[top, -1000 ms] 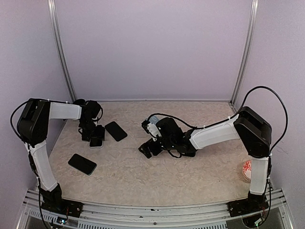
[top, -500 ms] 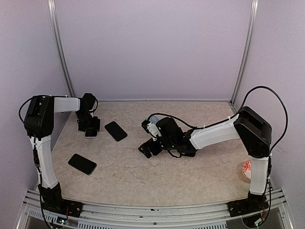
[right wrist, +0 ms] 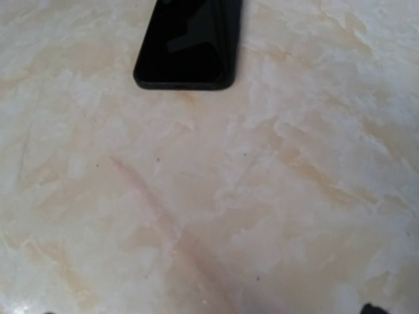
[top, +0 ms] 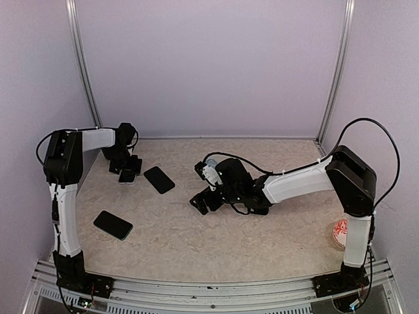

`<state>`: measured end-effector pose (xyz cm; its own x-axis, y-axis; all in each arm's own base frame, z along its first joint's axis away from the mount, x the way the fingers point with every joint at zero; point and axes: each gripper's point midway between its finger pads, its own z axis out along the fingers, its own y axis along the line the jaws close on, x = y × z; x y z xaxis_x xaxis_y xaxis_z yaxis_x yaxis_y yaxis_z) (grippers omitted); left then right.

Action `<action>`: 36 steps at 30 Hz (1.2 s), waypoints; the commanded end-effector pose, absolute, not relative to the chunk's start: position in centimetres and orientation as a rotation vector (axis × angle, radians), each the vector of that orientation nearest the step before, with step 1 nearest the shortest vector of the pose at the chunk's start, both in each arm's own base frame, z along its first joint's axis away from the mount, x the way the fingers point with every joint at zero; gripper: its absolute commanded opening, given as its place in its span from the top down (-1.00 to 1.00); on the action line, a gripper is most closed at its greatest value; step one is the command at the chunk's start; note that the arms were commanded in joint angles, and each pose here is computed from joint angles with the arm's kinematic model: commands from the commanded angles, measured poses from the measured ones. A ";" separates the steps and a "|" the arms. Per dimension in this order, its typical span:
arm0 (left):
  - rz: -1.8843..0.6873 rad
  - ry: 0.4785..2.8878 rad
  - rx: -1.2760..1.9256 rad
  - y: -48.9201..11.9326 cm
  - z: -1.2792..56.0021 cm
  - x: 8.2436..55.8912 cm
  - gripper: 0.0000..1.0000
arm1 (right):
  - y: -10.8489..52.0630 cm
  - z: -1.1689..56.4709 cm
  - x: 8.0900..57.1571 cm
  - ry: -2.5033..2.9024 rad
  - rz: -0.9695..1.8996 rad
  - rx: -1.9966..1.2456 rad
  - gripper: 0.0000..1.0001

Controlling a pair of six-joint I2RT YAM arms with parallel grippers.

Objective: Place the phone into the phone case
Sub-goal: Move the phone with the phone case to the center of the board, then move the phone to the center of the board.

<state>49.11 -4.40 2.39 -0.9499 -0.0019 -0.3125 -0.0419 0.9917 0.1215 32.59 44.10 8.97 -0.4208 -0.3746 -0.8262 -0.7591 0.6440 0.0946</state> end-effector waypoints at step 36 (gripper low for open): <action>-0.232 2.674 -0.629 -16.9 4.0 46.4 -0.98 | 42.0 15.0 33.6 1.976 0.532 -0.819 -0.99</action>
<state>45.68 -16.98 5.23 -0.8439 -0.4235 -0.3293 -0.3500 0.8998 -0.2604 33.25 43.49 12.80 -0.3963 -0.3604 -0.8444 -0.7466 0.6617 0.0680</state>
